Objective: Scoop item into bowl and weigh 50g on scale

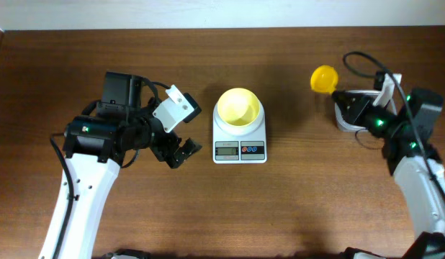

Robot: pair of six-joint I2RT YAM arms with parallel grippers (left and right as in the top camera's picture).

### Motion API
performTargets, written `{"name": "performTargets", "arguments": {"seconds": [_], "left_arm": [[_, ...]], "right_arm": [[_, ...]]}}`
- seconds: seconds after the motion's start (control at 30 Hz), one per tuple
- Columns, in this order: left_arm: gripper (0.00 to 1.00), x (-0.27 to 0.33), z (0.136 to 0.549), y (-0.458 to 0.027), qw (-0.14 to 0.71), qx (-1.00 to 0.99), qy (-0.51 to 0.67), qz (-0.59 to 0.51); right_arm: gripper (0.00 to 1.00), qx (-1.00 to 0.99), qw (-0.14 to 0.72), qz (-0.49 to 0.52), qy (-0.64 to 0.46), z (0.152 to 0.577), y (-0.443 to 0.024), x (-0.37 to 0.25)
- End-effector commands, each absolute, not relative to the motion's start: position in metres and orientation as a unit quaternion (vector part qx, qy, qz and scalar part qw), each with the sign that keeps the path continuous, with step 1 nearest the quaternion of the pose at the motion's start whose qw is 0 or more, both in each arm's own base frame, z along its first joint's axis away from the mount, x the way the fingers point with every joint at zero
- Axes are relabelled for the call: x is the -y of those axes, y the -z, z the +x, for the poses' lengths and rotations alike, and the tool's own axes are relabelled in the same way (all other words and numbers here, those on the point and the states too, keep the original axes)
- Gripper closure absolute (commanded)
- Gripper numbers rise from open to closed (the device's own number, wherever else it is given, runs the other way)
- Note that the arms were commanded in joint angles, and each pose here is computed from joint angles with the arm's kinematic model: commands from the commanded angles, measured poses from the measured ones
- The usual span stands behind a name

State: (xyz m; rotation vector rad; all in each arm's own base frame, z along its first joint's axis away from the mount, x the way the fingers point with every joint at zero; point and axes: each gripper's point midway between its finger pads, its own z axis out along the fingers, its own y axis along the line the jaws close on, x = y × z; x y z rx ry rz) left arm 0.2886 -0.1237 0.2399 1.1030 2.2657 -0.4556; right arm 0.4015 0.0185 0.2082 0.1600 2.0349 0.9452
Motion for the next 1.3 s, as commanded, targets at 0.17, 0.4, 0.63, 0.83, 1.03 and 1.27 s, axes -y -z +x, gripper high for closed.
{"name": "performTargets", "arguments": {"seconds": [0.17, 0.4, 0.63, 0.83, 1.03, 1.27], "left_arm": [[0.01, 0.123, 0.289, -0.237, 0.283, -0.847, 0.169, 0.417], [0.01, 0.123, 0.289, -0.237, 0.283, -0.847, 0.169, 0.417], [0.01, 0.123, 0.289, -0.237, 0.283, -0.847, 0.169, 0.417], [0.01, 0.123, 0.289, -0.237, 0.283, -0.847, 0.169, 0.417], [0.01, 0.123, 0.289, -0.237, 0.283, -0.847, 0.169, 0.417], [0.01, 0.123, 0.289, -0.237, 0.283, -0.847, 0.169, 0.417]], "right_arm": [[0.96, -0.901, 0.427, 0.007, -0.077, 0.408, -0.259, 0.023], [0.96, -0.935, 0.330, 0.067, 0.113, 0.368, -0.236, 0.088], [0.96, -0.953, 0.263, 0.070, 0.130, 0.373, -0.193, 0.096], [0.96, -0.972, 0.188, 0.063, 0.123, 0.379, -0.137, 0.098], [0.96, -0.972, 0.175, 0.066, 0.142, 0.386, -0.122, 0.106], [0.96, -0.971, 0.169, 0.068, 0.155, 0.387, -0.115, 0.111]]}}
